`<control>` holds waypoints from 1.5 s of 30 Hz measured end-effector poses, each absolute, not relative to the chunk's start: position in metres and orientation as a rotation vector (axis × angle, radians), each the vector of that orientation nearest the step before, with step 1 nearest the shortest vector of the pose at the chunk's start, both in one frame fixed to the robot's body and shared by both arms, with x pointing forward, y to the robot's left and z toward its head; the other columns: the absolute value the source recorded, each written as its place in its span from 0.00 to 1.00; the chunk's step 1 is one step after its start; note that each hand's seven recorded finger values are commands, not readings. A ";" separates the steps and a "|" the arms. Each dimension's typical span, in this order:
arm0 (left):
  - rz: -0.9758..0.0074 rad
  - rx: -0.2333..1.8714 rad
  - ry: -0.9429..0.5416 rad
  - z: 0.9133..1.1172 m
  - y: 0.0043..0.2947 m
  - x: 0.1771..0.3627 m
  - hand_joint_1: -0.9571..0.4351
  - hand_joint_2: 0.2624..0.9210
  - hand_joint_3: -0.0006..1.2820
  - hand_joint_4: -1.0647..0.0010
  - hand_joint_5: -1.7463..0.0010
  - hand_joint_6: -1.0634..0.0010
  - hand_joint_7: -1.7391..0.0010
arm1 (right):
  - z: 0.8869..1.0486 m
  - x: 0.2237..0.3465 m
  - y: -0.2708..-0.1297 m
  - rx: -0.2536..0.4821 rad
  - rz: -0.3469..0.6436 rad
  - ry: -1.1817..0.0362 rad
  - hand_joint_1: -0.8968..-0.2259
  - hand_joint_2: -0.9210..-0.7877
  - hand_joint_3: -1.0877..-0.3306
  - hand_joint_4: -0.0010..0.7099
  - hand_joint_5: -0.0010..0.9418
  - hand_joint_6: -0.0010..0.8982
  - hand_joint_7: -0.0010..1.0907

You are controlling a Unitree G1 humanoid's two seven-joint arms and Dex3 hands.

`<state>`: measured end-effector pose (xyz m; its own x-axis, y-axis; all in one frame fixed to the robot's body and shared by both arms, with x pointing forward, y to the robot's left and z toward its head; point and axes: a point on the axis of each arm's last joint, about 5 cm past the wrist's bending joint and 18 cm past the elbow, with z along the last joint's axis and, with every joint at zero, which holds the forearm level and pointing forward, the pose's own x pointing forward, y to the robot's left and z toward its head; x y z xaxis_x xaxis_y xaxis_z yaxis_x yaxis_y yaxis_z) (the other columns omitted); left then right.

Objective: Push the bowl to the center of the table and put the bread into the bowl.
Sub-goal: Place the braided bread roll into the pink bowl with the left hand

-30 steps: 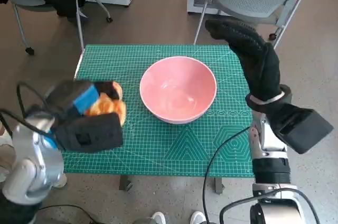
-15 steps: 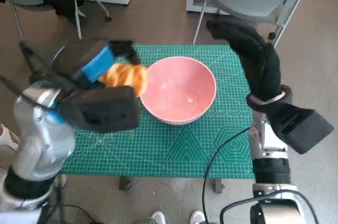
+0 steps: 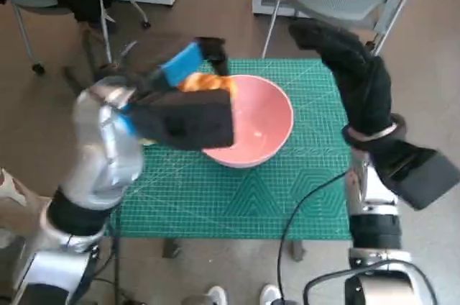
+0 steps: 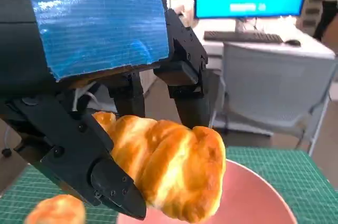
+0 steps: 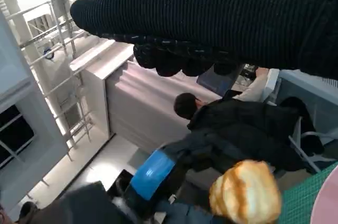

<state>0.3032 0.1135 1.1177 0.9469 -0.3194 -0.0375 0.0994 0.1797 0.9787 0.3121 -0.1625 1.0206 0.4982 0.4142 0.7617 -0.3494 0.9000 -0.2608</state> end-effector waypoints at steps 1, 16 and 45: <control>-0.308 1.363 -0.189 1.118 0.111 0.306 0.69 0.96 0.05 0.31 0.30 0.33 0.44 | 1.021 0.312 -0.163 -0.076 0.462 -0.943 0.34 0.00 0.39 0.20 0.01 0.00 0.42; -0.396 1.403 -0.112 1.108 0.074 0.340 0.69 0.68 0.38 0.43 0.20 0.40 0.34 | 1.020 0.309 -0.171 -0.090 0.431 -0.946 0.33 0.00 0.40 0.21 0.01 0.00 0.44; -0.474 1.327 -0.005 1.078 0.073 0.360 0.56 0.83 0.05 0.74 0.77 0.80 0.92 | 1.020 0.306 -0.175 -0.095 0.399 -0.949 0.33 0.00 0.40 0.21 0.00 0.00 0.44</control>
